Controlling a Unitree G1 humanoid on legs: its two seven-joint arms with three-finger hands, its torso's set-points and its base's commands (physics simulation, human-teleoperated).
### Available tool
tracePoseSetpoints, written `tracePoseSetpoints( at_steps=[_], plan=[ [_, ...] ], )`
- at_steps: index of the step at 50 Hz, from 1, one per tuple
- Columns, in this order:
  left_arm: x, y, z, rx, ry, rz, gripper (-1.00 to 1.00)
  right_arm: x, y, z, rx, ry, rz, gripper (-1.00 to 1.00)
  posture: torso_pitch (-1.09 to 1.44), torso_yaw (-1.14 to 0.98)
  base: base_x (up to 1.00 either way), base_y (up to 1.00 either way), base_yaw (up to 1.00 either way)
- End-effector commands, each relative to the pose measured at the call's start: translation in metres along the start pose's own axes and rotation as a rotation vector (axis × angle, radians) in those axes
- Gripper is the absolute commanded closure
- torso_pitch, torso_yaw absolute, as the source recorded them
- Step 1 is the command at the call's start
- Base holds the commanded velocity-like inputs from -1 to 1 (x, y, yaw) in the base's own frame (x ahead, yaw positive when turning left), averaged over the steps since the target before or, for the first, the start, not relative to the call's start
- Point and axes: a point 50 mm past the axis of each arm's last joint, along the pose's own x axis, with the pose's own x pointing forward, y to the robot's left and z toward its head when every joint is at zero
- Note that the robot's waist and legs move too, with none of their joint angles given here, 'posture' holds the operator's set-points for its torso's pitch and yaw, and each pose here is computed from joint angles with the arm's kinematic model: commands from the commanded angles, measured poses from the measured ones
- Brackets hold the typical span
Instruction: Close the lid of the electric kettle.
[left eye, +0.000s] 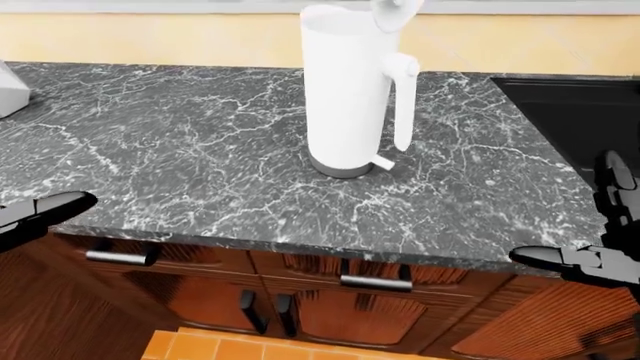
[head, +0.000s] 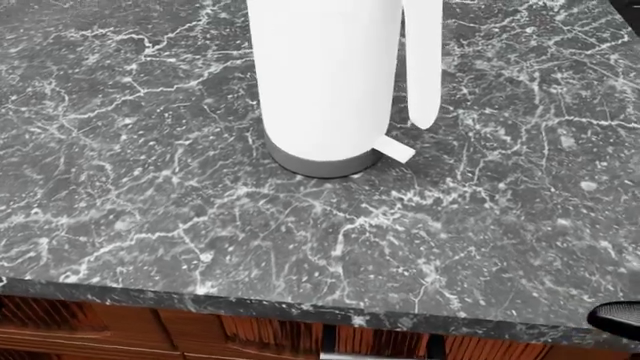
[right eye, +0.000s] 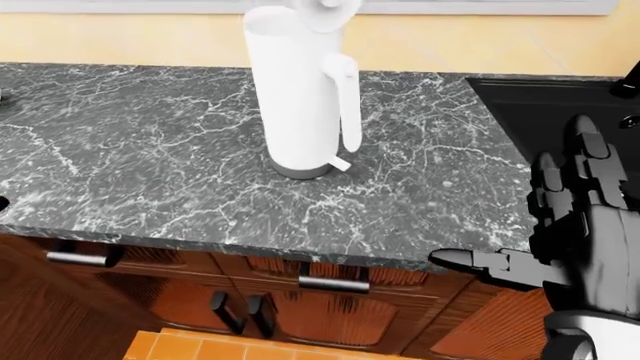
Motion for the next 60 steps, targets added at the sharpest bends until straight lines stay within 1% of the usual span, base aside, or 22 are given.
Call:
tracePoseSetpoints(
  at_steps=[1, 11, 19, 41, 46, 47, 51, 52, 53, 55, 58, 60],
  plan=[
    [-0.0014, -0.0039, 0.0148, 0.002, -0.082, -0.025, -1.0, -0.0011, -0.0018, 0.0093, -0.016, -0.062, -0.019, -1.0, 0.0, 0.0, 0.17, 0.0, 0.0],
    [-0.0023, -0.0038, 0.0177, 0.002, -0.083, -0.024, -1.0, -0.0013, -0.0017, 0.0089, -0.011, -0.069, -0.021, -1.0, 0.0, 0.0, 0.14, 0.0, 0.0],
    [-0.0013, -0.0045, 0.0141, 0.004, -0.08, -0.026, -1.0, -0.0014, -0.0022, 0.0079, -0.017, -0.07, -0.024, -1.0, 0.0, 0.0, 0.0, 0.0, 0.0],
    [-0.002, -0.0056, 0.0142, 0.008, -0.094, -0.035, -1.0, -0.0017, -0.0026, 0.0073, -0.02, -0.07, -0.025, -1.0, 0.0, 0.0, 0.0, 0.0, 0.0],
    [-0.0029, -0.0057, 0.0161, 0.031, -0.102, -0.036, -1.0, -0.0013, -0.0024, 0.0077, -0.019, -0.071, -0.024, -1.0, 0.0, 0.0, 0.0, 0.0, 0.0],
    [-0.0029, -0.0055, 0.0163, 0.045, -0.106, -0.034, -1.0, -0.0013, -0.002, 0.0075, -0.019, -0.071, -0.023, -1.0, 0.0, 0.0, 0.0, 0.0, 0.0],
    [-0.003, -0.0053, 0.0164, 0.055, -0.107, -0.033, -1.0, -0.0012, -0.0016, 0.007, -0.02, -0.07, -0.022, -1.0, 0.0, 0.0, 0.0, 0.0, 0.0],
    [-0.0031, -0.0056, 0.0158, 0.043, -0.099, -0.039, -1.0, -0.0012, -0.0016, 0.007, -0.021, -0.07, -0.023, -1.0, 0.0, 0.0, 0.0, 0.0, 0.0],
    [-0.0031, -0.0052, 0.0162, 0.063, -0.108, -0.033, -1.0, -0.001, -0.0016, 0.0073, -0.019, -0.072, -0.022, -1.0, 0.0, 0.0, 0.0, 0.0, 0.0],
    [-0.003, -0.0055, 0.0154, 0.059, -0.103, -0.036, -1.0, -0.001, -0.0014, 0.0072, -0.02, -0.071, -0.022, -1.0, 0.0, 0.0, 0.0, 0.0, 0.0],
    [-0.0031, -0.0054, 0.0164, 0.071, -0.106, -0.031, -1.0, -0.0009, -0.0017, 0.0076, -0.02, -0.072, -0.022, -1.0, 0.0, 0.0, 0.0, 0.0, 0.0],
    [-0.0028, -0.0047, 0.0159, 0.068, -0.104, -0.029, -1.0, -0.0008, -0.0013, 0.0076, -0.021, -0.072, -0.022, -1.0, -0.01, 0.0, 0.0, 0.0, 0.0]
  ],
)
